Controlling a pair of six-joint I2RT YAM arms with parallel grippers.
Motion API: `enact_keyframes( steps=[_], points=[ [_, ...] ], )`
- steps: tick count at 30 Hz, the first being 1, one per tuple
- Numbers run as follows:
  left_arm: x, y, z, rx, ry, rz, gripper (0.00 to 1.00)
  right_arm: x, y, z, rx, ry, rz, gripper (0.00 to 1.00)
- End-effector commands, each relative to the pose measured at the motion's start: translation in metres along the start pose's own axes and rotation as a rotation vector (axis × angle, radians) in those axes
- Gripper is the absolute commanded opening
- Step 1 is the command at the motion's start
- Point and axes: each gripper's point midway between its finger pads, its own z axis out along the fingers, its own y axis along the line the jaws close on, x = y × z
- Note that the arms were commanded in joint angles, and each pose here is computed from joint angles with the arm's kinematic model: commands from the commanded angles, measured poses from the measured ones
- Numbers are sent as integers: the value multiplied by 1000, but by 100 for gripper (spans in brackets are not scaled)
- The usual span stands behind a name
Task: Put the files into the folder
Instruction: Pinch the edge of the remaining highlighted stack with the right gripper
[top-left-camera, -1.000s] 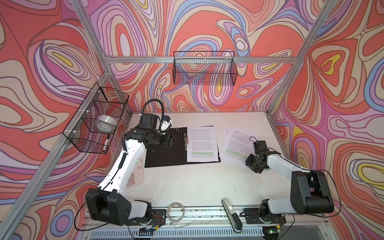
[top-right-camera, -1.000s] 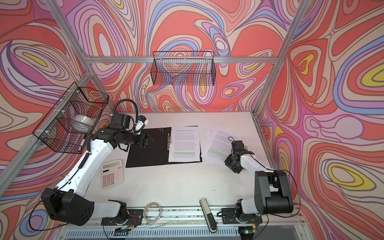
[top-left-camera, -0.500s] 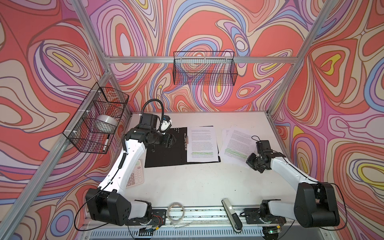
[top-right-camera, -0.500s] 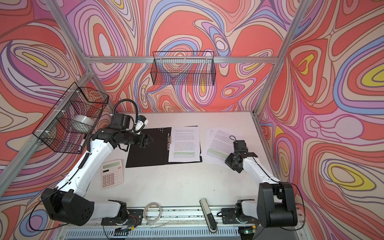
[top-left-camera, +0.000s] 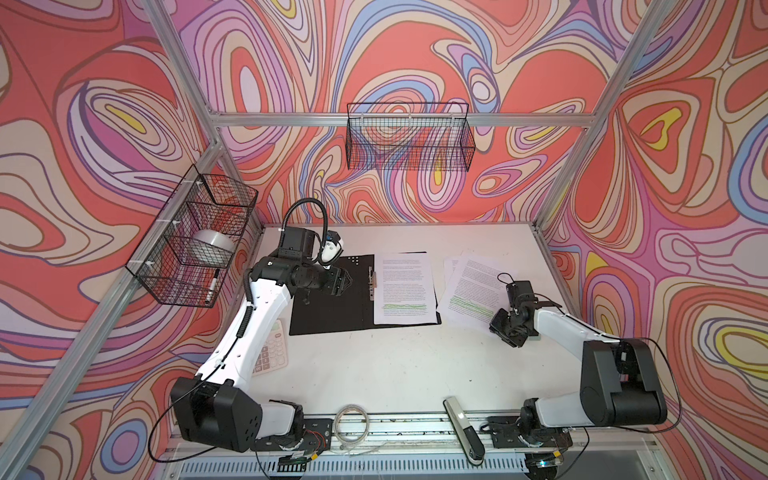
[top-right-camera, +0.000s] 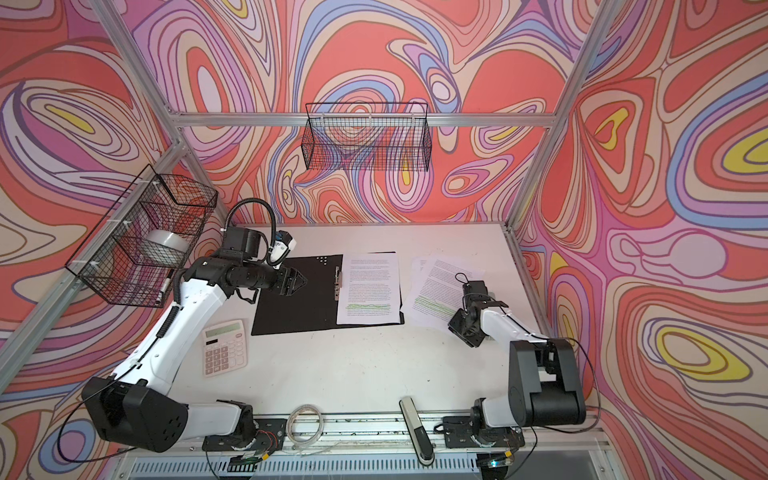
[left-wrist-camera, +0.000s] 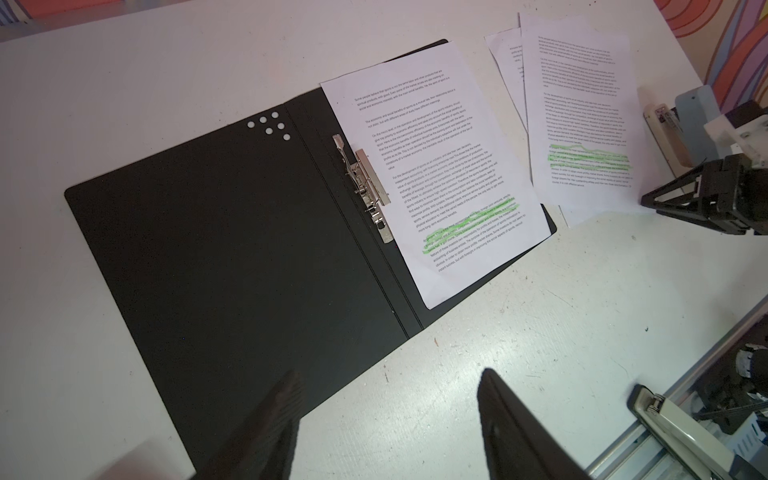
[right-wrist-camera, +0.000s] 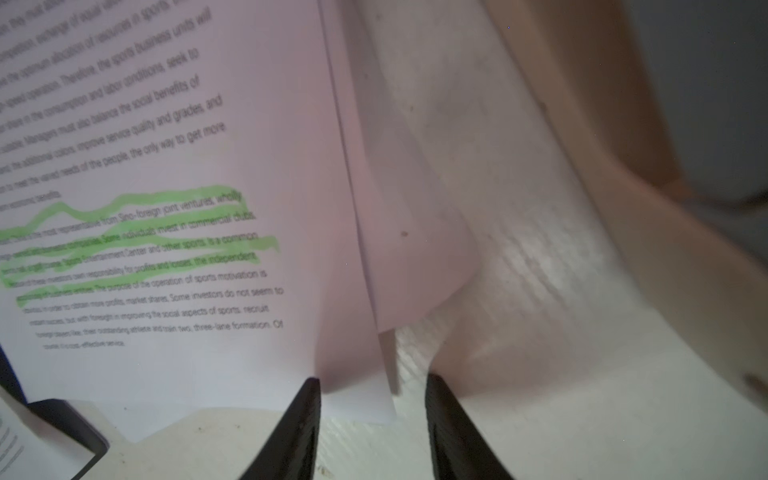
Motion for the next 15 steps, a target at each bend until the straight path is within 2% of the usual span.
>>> enact_keyframes(
  steps=[1,5,9,15],
  points=[
    [0,3,-7,-24,-22,6,68,-1,-1,13,-18,1,13,44],
    [0,4,-8,-28,-24,6,68,-1,1,17,-39,4,24,38],
    [-1,4,-7,-27,-25,2,68,2,1,16,-48,7,27,20],
    [-2,4,-7,-26,-30,3,68,4,-2,0,-51,-13,20,8]
  ],
)
